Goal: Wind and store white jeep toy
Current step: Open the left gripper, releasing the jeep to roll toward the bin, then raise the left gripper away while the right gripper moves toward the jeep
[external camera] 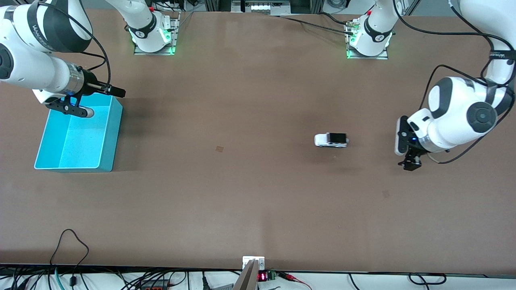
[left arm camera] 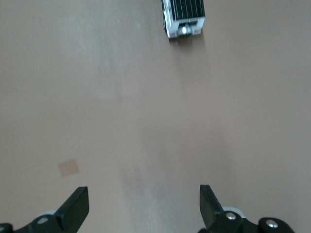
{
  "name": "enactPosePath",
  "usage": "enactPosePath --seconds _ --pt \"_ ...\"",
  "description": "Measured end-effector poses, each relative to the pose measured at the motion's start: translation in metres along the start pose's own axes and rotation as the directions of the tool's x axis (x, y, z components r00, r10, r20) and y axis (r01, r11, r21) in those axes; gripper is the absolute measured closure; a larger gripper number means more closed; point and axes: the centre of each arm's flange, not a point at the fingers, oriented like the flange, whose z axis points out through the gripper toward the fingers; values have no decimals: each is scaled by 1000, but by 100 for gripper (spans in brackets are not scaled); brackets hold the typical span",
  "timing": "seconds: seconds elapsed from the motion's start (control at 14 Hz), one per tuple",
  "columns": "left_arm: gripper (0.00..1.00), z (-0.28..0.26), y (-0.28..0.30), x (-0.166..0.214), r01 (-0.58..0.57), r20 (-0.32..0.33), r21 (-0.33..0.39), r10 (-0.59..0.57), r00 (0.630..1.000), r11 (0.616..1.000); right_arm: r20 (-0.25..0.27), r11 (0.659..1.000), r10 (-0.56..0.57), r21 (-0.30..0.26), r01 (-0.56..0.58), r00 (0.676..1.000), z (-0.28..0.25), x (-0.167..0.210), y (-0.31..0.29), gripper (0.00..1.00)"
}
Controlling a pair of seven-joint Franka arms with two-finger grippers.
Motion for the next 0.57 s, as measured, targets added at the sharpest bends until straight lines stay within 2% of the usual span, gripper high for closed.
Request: enactPosePath --seconds 0.36,0.57 --pt "0 -17 -5 60 37 14 29 -38 999 999 0 1000 0 0 0 1000 0 0 0 0" --pt "0 -34 -6 82 121 11 59 -122 992 991 0 1000 0 0 0 1000 0 0 0 0"
